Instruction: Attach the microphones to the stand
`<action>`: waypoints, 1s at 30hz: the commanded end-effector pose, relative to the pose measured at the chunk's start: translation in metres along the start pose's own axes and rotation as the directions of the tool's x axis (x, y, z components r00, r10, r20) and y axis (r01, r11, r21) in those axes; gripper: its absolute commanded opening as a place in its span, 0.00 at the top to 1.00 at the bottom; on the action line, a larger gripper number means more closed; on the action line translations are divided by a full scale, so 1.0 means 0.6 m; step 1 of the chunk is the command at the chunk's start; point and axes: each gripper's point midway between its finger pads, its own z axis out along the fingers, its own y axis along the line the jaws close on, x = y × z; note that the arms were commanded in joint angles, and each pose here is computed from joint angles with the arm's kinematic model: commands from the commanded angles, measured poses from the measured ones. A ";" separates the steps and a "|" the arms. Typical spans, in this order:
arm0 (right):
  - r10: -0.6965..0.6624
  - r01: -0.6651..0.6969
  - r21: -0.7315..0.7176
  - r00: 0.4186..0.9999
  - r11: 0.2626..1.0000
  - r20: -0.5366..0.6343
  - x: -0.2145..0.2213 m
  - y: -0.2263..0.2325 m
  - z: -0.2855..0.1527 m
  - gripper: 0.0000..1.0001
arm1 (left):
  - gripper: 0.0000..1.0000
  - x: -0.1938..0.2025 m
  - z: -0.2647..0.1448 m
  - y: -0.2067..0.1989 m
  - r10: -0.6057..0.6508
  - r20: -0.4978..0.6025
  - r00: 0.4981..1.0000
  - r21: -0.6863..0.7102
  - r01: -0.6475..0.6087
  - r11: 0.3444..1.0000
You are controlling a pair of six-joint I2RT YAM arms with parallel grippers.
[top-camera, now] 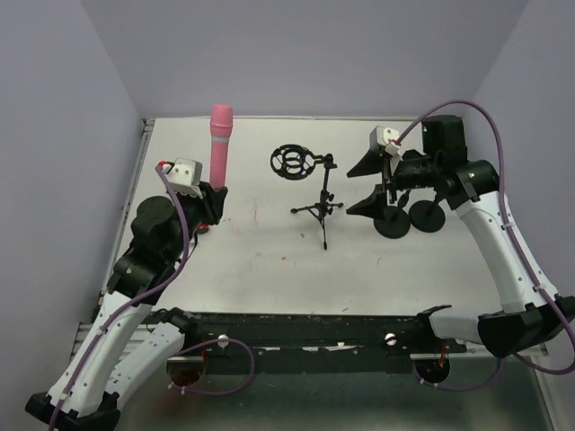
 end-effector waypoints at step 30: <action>0.325 -0.280 -0.168 0.855 0.945 0.405 -0.350 -0.061 -0.037 0.04 | 1.00 -0.242 0.032 -0.376 -0.052 0.164 0.985 0.674 -0.073 0.735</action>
